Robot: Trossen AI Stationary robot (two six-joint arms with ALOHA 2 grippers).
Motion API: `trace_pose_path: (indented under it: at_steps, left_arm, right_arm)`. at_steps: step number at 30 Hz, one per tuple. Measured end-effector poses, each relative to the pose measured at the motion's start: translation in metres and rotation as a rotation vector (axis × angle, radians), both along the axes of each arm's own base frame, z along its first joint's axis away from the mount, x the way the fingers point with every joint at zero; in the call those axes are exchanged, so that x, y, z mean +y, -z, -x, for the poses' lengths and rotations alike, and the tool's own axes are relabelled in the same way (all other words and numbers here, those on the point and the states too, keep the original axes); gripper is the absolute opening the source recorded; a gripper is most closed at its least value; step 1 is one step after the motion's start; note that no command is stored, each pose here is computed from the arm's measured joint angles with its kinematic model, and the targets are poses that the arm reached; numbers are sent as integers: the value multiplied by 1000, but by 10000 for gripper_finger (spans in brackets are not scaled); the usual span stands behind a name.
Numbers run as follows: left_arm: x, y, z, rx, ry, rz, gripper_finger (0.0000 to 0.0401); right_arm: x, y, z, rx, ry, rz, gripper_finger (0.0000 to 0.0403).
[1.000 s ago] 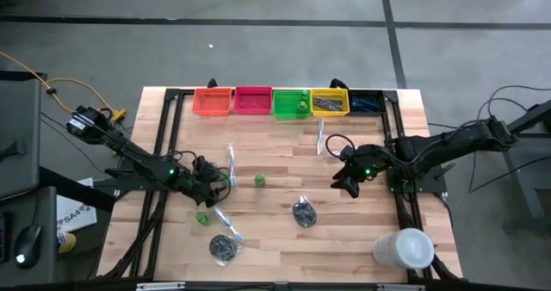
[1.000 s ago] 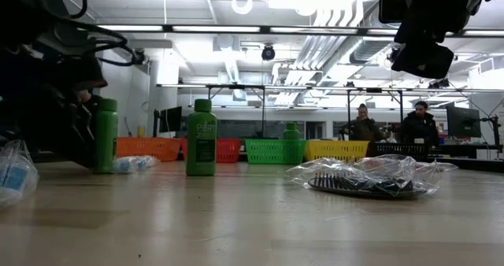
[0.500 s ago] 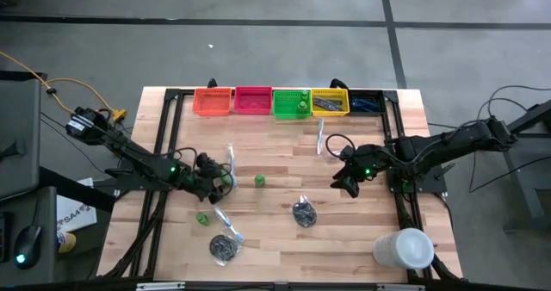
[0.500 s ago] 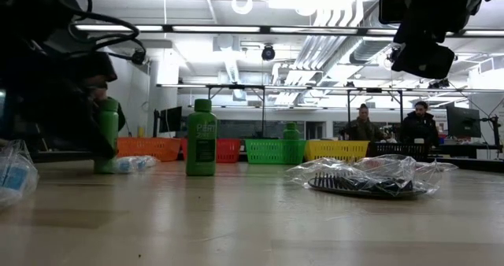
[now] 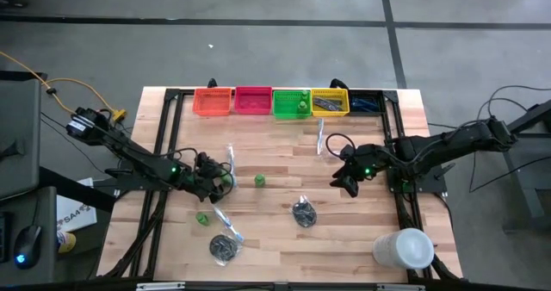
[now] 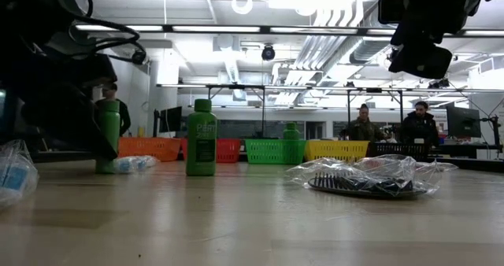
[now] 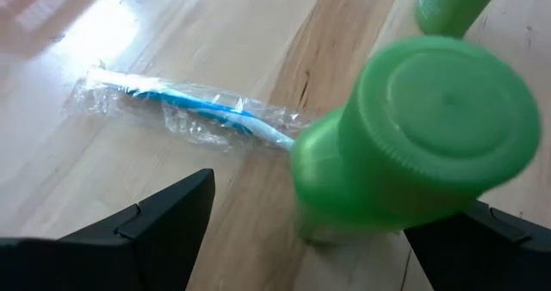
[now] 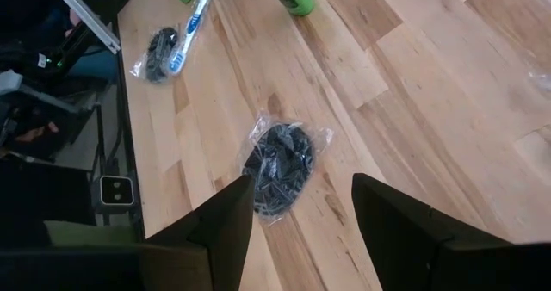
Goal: Pick & Place Travel size toiletries
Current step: Put the green shampoo into the green bin
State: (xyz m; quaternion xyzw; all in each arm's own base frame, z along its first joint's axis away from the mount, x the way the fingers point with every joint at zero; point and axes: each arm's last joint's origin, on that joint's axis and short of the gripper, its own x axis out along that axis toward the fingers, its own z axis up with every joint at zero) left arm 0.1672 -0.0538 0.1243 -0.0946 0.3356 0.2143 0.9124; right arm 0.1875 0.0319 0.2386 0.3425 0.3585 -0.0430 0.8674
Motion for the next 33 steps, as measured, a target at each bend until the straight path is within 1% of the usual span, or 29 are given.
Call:
trace_pose_path:
  at_steps: [4, 7, 12, 16, 21, 30, 33]
  left_arm:
    - [-2, 5, -4, -2, -2, 5, 348]
    - [-3, 5, -8, -39, -16, 14, 348]
    - [-4, 12, -10, -14, -25, 10, 340]
    - [-4, 15, -10, -3, -23, 14, 311]
    - [-4, 15, -10, -9, -34, 1, 265]
    - [-4, 14, -10, -8, -26, 13, 164]
    - [-5, 8, -11, -35, -22, 28, 159]
  right_arm:
    - [-2, 0, 0, -1, 8, 1, 192]
    - [-4, 0, -1, -1, 15, 1, 192]
    - [-6, 0, -1, -4, 22, 3, 192]
    - [-6, 0, -1, -5, 20, 4, 192]
    - [-6, 0, -1, -5, 21, 3, 192]
    - [-6, 0, -1, -5, 22, 3, 192]
    - [-5, -1, -2, -12, 17, -2, 192]
